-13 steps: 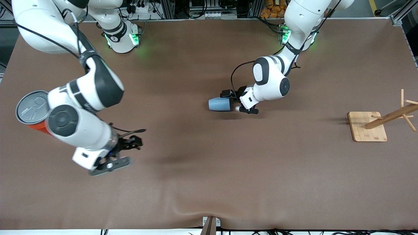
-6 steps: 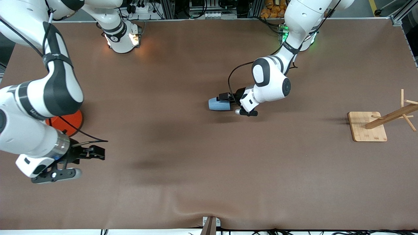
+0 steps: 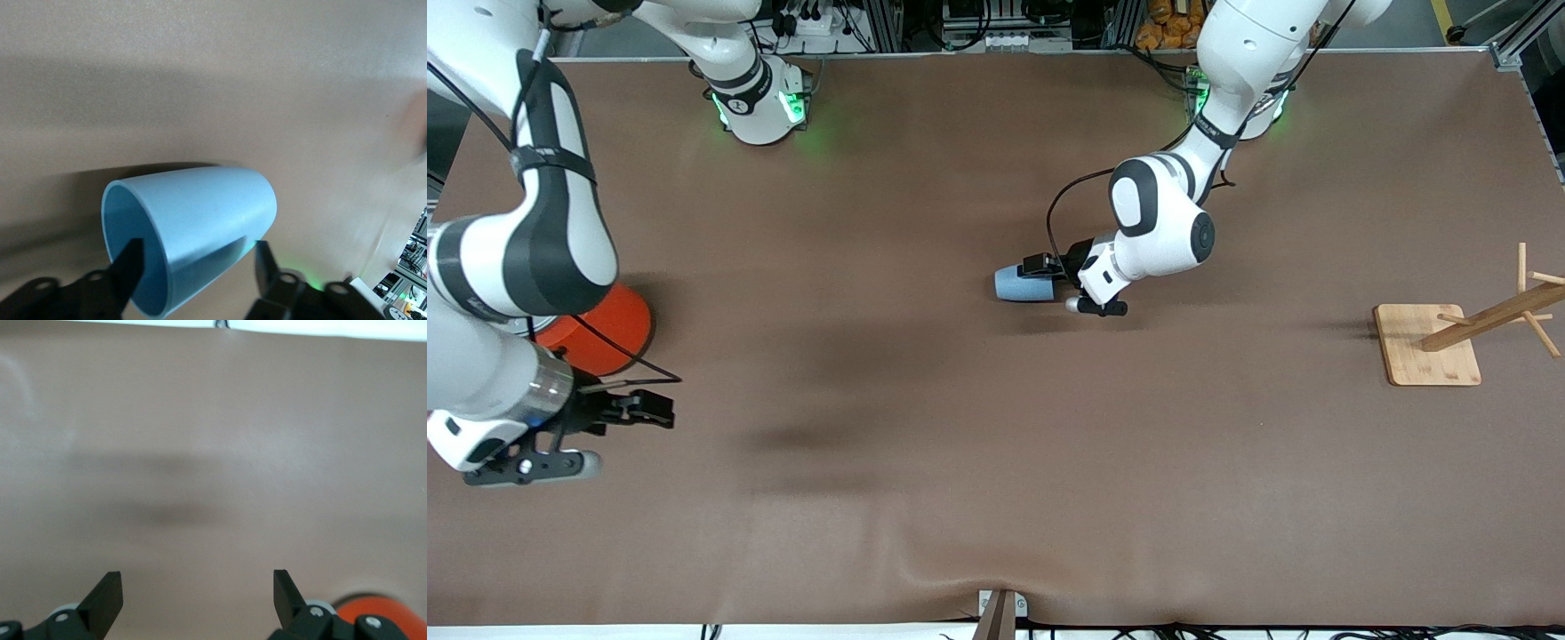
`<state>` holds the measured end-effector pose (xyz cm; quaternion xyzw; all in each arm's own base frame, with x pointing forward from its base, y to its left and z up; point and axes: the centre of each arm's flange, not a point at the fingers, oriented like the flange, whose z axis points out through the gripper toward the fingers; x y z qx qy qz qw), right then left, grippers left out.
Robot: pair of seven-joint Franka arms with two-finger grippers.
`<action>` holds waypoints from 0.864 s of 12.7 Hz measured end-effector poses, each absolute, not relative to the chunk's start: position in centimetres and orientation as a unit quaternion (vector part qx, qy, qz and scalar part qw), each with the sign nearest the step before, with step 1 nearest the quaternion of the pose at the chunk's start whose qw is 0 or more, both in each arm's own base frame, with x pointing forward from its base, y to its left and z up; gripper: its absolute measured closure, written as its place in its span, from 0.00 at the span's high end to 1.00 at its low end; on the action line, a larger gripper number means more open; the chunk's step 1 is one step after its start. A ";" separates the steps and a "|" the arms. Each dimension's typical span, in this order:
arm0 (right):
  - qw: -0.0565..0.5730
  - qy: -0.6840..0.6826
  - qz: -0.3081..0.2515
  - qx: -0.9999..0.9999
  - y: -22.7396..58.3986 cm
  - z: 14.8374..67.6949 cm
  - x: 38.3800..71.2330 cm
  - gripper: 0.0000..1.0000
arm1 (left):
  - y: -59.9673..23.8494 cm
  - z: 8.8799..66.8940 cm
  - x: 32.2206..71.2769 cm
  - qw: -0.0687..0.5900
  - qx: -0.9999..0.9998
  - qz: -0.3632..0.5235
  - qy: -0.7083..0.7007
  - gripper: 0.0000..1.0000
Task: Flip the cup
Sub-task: 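Carry the cup with the left gripper toward the wooden stand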
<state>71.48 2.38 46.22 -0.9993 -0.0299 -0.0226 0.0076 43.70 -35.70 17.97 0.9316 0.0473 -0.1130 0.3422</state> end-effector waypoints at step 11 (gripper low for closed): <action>-0.019 0.066 0.007 -0.998 -2.5 53.3 60.8 1.00 | -34.2 21.4 48.1 0.339 0.939 -0.056 0.026 0.09</action>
